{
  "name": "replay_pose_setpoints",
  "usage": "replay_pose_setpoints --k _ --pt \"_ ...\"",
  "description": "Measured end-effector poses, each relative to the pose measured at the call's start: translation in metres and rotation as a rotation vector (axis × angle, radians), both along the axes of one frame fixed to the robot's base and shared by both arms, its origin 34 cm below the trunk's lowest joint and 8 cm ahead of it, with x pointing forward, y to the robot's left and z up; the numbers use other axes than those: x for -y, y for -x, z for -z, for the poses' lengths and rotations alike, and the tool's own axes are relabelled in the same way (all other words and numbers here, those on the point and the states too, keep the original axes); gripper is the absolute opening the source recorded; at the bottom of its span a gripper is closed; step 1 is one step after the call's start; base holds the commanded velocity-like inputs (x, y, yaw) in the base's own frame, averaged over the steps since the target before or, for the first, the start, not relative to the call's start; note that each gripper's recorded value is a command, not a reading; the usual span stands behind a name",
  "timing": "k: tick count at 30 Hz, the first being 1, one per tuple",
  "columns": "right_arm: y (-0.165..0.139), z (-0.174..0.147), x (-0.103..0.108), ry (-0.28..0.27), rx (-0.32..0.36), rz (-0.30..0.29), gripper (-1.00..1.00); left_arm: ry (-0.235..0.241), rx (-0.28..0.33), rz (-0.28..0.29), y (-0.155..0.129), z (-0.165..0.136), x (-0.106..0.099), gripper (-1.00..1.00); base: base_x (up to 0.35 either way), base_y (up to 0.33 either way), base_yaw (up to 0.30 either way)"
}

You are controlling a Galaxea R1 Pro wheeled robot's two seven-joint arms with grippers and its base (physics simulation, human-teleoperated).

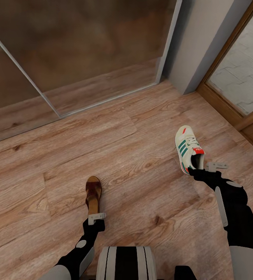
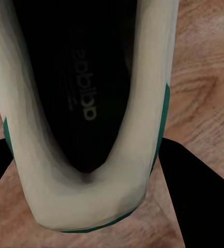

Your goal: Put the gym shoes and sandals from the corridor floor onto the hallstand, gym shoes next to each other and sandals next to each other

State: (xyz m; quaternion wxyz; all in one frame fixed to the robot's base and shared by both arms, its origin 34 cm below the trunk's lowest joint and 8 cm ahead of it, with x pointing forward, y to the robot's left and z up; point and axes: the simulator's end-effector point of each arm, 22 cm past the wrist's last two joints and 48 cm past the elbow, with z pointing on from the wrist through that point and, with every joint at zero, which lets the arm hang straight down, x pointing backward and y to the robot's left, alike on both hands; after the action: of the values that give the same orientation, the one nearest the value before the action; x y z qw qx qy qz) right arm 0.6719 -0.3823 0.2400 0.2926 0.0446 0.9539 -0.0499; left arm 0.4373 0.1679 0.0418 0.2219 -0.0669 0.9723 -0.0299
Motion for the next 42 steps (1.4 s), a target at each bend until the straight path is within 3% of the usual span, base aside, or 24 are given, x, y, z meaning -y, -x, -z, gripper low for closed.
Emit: replay_pose_setpoints --k 14,19,25,27,32,36,39,42 --pt "-0.008 -0.020 -0.001 -0.001 0.033 -0.002 -1.00 -0.002 0.044 -0.004 -0.020 -0.014 -0.002 -1.00 0.000 0.000 0.000" --pt "-0.015 -0.034 -0.002 0.001 0.061 -0.006 -1.00 0.005 0.209 -0.022 -0.095 -0.051 -0.002 -1.00 0.000 0.000 0.000" --pt "-0.020 -0.050 -0.002 0.001 0.088 -0.006 -1.00 0.012 0.275 -0.026 -0.128 -0.076 -0.001 -1.00 0.000 0.000 0.000" --pt "-0.022 -0.055 -0.002 0.001 0.096 -0.008 -1.00 0.017 0.375 -0.033 -0.168 -0.107 -0.001 -1.00 0.000 0.000 0.000" --pt "-0.027 -0.070 -0.003 0.001 0.119 -0.008 -1.00 0.033 0.496 -0.046 -0.220 -0.160 -0.001 -1.00 0.000 0.000 0.000" --pt "-0.031 -0.083 -0.002 0.002 0.140 -0.006 -1.00 0.040 0.507 -0.040 -0.229 -0.176 0.002 -1.00 0.000 0.000 0.000" --pt "-0.034 -0.094 -0.003 0.001 0.158 -0.007 -1.00 0.047 0.404 -0.012 -0.218 -0.165 0.008 -1.00 0.000 0.000 0.000" --pt "-0.037 -0.105 -0.003 0.002 0.176 -0.007 -1.00 0.049 0.375 -0.001 -0.216 -0.168 0.010 -1.00 0.000 0.000 0.000"
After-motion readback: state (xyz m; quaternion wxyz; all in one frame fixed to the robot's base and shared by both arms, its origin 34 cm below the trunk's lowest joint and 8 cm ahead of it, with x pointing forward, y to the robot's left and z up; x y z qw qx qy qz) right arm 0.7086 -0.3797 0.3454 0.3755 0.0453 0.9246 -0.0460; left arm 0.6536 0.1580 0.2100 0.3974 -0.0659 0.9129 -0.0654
